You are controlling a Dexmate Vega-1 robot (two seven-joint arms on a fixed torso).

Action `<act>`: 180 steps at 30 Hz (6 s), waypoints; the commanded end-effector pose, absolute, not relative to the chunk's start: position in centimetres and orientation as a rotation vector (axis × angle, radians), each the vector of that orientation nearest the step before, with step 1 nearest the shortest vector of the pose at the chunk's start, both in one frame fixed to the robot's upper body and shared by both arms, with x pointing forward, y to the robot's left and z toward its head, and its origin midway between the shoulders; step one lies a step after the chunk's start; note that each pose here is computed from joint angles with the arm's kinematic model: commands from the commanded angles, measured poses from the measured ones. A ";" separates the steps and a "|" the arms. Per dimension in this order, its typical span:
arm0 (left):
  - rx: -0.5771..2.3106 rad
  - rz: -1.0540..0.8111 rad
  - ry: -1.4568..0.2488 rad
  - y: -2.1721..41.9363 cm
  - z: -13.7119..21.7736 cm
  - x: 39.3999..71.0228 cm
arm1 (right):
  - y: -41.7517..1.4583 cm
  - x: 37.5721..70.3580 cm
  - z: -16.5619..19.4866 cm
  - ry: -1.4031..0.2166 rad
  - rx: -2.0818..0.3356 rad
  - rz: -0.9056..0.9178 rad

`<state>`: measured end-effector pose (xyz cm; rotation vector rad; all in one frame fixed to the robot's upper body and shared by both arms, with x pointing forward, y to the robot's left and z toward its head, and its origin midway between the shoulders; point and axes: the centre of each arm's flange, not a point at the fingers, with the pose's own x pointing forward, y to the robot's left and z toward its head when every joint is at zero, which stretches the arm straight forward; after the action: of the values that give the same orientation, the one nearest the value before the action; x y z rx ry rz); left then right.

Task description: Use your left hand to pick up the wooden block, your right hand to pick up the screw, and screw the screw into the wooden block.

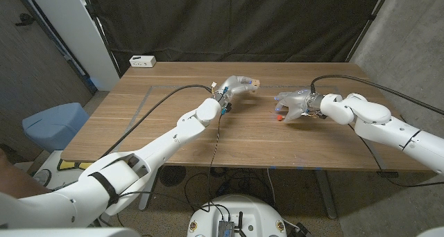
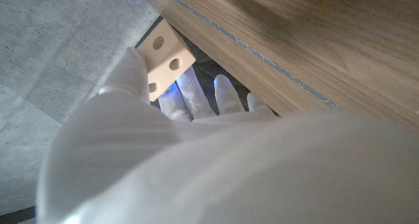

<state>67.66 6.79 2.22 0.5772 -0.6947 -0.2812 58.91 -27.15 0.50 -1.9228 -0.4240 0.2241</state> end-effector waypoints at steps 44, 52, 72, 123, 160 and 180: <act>0.601 -0.280 -0.687 6.6 2.0 68.0 | -26.3 60.0 -0.5 -0.427 -1.909 0.196; 0.601 -0.282 -0.682 6.6 2.0 68.2 | -25.9 60.2 -0.6 -0.437 -1.908 0.195; 0.607 -0.285 -0.680 6.5 2.2 68.4 | -25.9 60.6 -0.6 -0.458 -1.914 0.188; 0.618 -0.286 -0.672 6.0 2.0 68.4 | -26.2 60.6 -1.3 -0.489 -1.896 0.172; 0.622 -0.297 -0.681 5.8 1.5 68.1 | -26.7 59.3 -0.2 -0.522 -1.837 0.110; 0.609 -0.288 -0.689 6.2 1.1 67.6 | -27.6 57.8 1.2 -0.526 -1.680 0.046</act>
<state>67.91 5.95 1.39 0.6155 -0.6877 -0.2932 58.62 -27.10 0.54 -1.7629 -0.5243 0.0794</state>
